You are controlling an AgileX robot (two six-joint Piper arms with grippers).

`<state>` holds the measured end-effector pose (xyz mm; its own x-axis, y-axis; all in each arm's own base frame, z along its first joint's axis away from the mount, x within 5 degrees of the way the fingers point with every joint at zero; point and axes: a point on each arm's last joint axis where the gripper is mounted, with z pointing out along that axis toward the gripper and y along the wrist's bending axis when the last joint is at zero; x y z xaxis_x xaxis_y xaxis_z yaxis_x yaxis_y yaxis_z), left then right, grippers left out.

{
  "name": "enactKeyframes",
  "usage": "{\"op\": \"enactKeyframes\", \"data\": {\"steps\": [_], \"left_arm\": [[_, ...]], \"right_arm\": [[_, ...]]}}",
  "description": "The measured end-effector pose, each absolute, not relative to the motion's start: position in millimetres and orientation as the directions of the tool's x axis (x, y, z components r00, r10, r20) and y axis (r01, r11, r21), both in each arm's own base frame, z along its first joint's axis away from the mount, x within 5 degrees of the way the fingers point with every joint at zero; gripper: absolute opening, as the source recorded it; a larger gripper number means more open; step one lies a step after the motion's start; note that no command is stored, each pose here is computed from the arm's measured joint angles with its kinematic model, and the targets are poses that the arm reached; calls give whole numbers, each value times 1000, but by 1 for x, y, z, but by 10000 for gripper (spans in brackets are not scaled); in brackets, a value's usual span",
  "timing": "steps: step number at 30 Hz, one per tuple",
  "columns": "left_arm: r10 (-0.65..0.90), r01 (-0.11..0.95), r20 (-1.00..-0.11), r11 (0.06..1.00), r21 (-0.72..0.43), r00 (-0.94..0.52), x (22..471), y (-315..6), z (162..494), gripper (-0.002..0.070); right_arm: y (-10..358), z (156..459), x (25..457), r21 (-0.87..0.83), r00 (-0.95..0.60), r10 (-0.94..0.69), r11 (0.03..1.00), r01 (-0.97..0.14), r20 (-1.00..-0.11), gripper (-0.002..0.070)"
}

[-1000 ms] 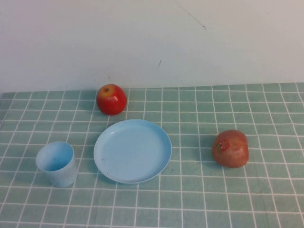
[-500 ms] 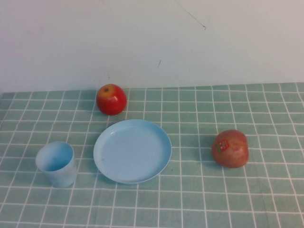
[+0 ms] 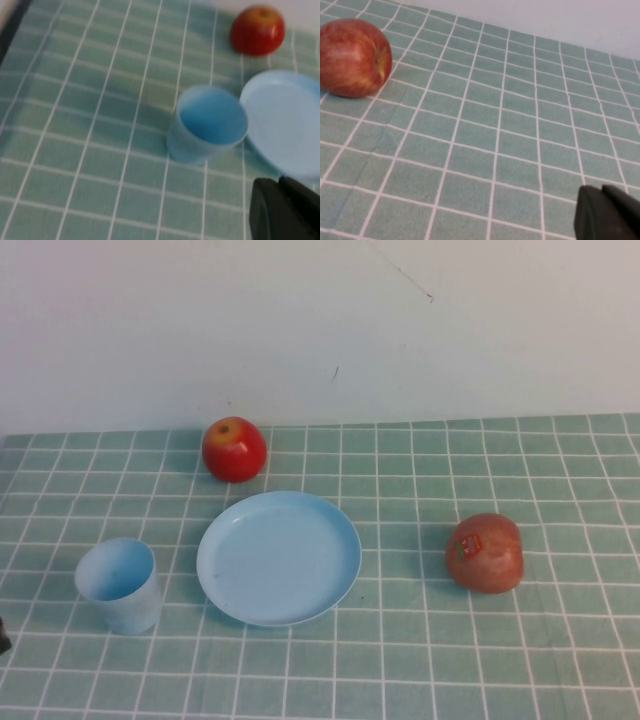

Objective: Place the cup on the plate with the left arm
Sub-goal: Pick up the cup from the table

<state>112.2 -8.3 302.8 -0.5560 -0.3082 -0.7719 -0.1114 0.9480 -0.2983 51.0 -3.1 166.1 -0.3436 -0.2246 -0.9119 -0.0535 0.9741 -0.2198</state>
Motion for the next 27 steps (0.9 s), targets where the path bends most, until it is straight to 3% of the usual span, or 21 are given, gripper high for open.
{"op": "enactKeyframes", "data": {"steps": [7,18,27], "left_arm": [[-244,-133,-610,966,-221,-754,148,-10,298,31],[-223,-156,-465,971,-180,-856,218,-12,282,310],[-224,-183,-340,972,-149,-913,275,-13,238,341]], "right_arm": [[-3,166,51,-220,-344,-225,974,-54,-912,-2],[-3,166,51,-220,-344,-225,974,-54,-912,-2],[-3,166,51,-220,-344,-225,974,-54,-912,-2]]}}
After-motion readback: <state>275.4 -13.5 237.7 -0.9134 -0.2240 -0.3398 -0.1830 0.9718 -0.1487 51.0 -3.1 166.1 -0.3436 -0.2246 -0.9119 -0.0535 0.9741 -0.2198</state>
